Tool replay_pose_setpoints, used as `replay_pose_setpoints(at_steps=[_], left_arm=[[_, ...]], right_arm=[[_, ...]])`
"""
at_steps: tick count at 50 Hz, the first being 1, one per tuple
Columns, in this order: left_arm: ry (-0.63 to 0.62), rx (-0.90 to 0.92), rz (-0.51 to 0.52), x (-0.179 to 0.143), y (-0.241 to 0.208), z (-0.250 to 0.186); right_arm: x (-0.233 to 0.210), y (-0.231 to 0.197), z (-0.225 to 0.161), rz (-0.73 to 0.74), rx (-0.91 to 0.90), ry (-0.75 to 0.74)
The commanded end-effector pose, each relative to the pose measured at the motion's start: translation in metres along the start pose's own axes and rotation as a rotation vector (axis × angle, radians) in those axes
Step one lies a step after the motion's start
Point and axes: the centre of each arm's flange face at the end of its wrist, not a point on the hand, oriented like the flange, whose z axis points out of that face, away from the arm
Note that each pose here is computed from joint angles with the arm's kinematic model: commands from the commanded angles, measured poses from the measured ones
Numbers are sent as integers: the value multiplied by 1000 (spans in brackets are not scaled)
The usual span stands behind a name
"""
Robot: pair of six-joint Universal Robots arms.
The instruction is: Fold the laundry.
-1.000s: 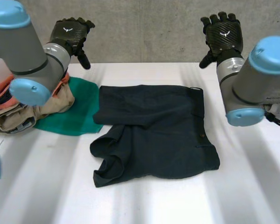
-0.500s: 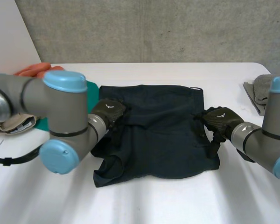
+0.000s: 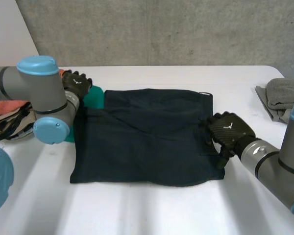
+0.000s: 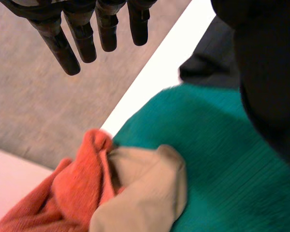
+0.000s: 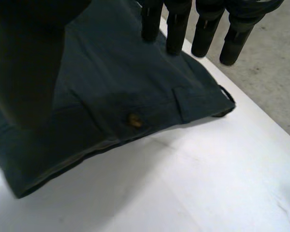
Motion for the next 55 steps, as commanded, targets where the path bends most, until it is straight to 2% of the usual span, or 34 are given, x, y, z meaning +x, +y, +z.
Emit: replay_pose_setpoints(at_steps=[1, 9, 19, 30, 45, 55], left_arm=[[105, 34, -43, 5, -26, -46], [271, 24, -51, 12, -34, -106], [340, -9, -65, 2, -24, -159], [518, -273, -103, 25, 27, -201], [470, -264, -102, 46, 58, -175], [334, -208, -78, 47, 59, -137]], right_arm=[[-3, 1, -9, -28, -10, -11], [-7, 0, -28, 11, -97, -89], [-26, 12, -49, 50, -168, -222], [-25, 29, -16, -2, -24, -158], [-25, 37, 20, -80, 66, -103], [-23, 32, 30, -117, 111, 30]])
